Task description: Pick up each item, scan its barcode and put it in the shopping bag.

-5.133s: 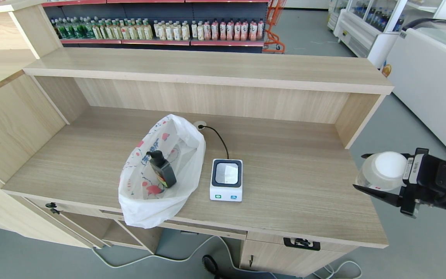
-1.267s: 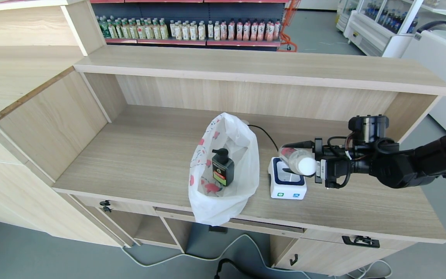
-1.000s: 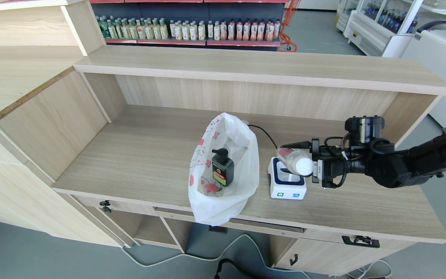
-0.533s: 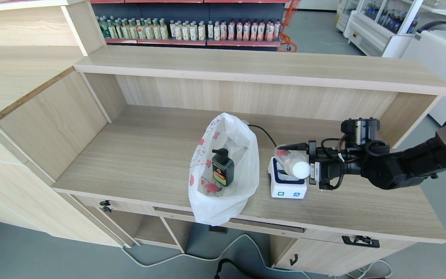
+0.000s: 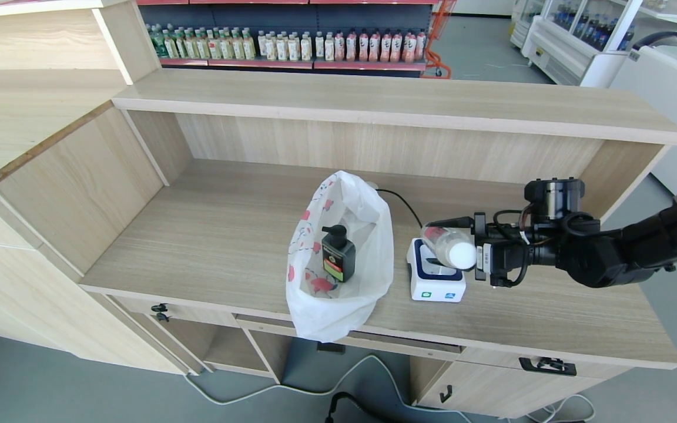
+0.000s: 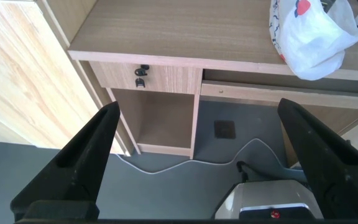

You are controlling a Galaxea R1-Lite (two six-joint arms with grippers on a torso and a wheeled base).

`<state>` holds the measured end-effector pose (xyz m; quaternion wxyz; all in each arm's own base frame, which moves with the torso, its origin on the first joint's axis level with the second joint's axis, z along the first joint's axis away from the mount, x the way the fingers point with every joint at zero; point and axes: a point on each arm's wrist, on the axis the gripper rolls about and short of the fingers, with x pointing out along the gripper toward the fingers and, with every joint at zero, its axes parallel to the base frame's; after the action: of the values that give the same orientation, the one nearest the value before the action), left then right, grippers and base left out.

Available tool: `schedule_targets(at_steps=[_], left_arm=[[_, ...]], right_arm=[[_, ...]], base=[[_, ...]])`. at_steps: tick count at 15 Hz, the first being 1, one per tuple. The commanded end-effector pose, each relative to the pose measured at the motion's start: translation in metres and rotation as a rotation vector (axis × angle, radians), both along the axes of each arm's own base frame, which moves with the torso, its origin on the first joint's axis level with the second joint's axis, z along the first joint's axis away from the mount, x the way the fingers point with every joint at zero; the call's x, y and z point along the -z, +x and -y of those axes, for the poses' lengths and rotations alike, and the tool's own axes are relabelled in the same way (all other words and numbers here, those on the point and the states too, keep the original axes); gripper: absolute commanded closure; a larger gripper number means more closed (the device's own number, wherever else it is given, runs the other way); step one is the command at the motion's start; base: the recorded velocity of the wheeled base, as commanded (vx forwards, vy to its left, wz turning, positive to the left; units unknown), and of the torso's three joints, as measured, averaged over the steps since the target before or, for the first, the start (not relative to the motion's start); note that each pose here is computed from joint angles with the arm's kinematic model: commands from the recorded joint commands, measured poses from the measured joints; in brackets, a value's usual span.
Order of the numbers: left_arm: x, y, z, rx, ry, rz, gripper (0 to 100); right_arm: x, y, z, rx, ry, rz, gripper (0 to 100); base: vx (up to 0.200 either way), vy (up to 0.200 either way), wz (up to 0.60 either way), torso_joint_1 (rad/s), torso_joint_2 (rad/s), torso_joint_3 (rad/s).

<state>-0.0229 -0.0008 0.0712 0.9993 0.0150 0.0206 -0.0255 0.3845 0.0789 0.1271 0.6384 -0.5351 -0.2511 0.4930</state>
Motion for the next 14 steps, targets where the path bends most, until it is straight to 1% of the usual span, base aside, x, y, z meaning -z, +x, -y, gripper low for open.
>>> schedule_targets(at_steps=[1, 3, 4, 6, 7, 8, 9, 10, 11, 12, 14], left_arm=[[0.000, 0.000, 0.000, 0.000, 0.000, 0.000, 0], [0.000, 0.000, 0.000, 0.000, 0.000, 0.000, 0], [0.000, 0.000, 0.000, 0.000, 0.000, 0.000, 0], [0.000, 0.000, 0.000, 0.000, 0.000, 0.000, 0], [0.000, 0.000, 0.000, 0.000, 0.000, 0.000, 0], [0.000, 0.000, 0.000, 0.000, 0.000, 0.000, 0], [0.000, 0.000, 0.000, 0.000, 0.000, 0.000, 0], [0.000, 0.000, 0.000, 0.000, 0.000, 0.000, 0], [0.000, 0.000, 0.000, 0.000, 0.000, 0.000, 0], [0.000, 0.000, 0.000, 0.000, 0.000, 0.000, 0], [0.000, 0.000, 0.000, 0.000, 0.000, 0.000, 0]], right_arm=[[-0.009, -0.005, 0.002, 0.003, 0.008, 0.012, 100], [-0.022, -0.014, 0.009, 0.030, 0.038, -0.014, 100], [-0.044, -0.030, 0.017, 0.066, 0.089, -0.061, 100], [-0.086, -0.056, 0.024, 0.152, 0.207, -0.156, 100], [-0.102, -0.068, 0.029, 0.224, 0.277, -0.213, 100], [-0.116, -0.082, 0.034, 0.330, 0.376, -0.291, 100], [-0.123, -0.092, 0.037, 0.449, 0.492, -0.360, 100], [-0.126, -0.096, 0.038, 0.560, 0.622, -0.413, 100], [-0.126, -0.098, 0.038, 0.623, 0.704, -0.441, 100], [-0.122, -0.100, 0.038, 0.765, 0.882, -0.518, 100], [-0.115, -0.098, 0.039, 0.862, 1.012, -0.564, 100]], base=[[0.000, 0.000, 0.00, 0.000, 0.00, 0.000], [0.000, 0.000, 0.00, 0.000, 0.00, 0.000], [0.000, 0.000, 0.00, 0.000, 0.00, 0.000], [0.000, 0.000, 0.00, 0.000, 0.00, 0.000], [0.000, 0.000, 0.00, 0.000, 0.00, 0.000], [0.000, 0.000, 0.00, 0.000, 0.00, 0.000], [0.000, 0.000, 0.00, 0.000, 0.00, 0.000], [0.000, 0.000, 0.00, 0.000, 0.00, 0.000], [0.000, 0.000, 0.00, 0.000, 0.00, 0.000], [0.000, 0.000, 0.00, 0.000, 0.00, 0.000], [0.000, 0.000, 0.00, 0.000, 0.00, 0.000]])
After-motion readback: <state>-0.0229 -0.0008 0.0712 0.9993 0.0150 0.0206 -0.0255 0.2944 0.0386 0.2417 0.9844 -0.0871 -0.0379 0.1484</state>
